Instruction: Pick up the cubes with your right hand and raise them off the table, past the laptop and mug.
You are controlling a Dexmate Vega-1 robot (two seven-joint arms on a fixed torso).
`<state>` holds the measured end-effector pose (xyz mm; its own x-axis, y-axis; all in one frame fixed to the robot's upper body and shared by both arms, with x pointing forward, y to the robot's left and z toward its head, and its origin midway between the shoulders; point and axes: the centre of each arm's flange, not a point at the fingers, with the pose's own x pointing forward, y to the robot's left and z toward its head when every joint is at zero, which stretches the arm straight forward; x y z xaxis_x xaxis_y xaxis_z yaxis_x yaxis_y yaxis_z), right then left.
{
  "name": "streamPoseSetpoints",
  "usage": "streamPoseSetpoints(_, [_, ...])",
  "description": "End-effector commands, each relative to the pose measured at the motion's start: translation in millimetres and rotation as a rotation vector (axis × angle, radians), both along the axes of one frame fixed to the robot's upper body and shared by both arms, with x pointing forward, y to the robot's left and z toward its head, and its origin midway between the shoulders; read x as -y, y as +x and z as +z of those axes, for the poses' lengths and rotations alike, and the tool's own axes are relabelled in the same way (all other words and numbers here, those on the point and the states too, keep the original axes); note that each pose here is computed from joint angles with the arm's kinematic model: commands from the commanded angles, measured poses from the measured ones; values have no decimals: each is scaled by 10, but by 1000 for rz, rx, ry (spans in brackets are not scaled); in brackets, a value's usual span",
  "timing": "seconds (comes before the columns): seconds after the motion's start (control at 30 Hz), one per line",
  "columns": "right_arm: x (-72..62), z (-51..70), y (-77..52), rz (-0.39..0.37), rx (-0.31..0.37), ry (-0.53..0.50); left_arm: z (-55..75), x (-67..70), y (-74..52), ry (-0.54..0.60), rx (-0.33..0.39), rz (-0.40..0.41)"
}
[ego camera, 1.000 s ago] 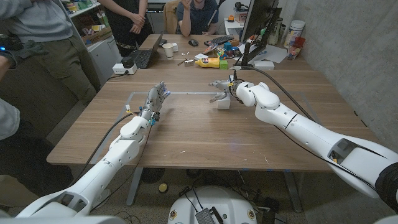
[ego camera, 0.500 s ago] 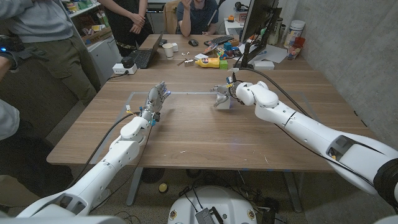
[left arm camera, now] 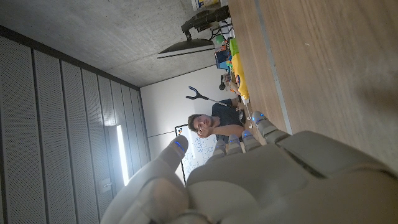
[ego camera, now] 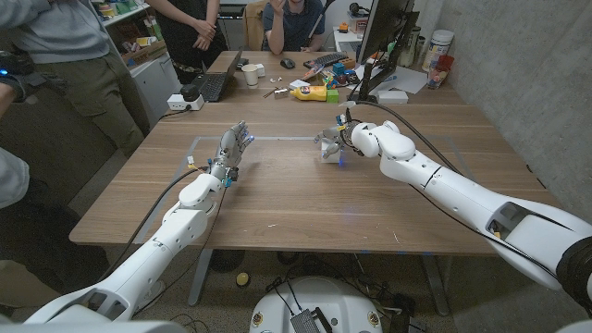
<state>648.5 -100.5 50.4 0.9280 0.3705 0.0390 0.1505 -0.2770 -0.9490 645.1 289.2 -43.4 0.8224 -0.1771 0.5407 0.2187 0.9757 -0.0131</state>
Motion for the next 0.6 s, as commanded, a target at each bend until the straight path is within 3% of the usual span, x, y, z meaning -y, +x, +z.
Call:
streamPoseSetpoints(0.03, [-4,28,-2,10,14,8,4,-13,4,-4,0,2])
streamPoseSetpoints(0.6, [-14,47,23,19,-19,4,8,-25,8,-5,1,1])
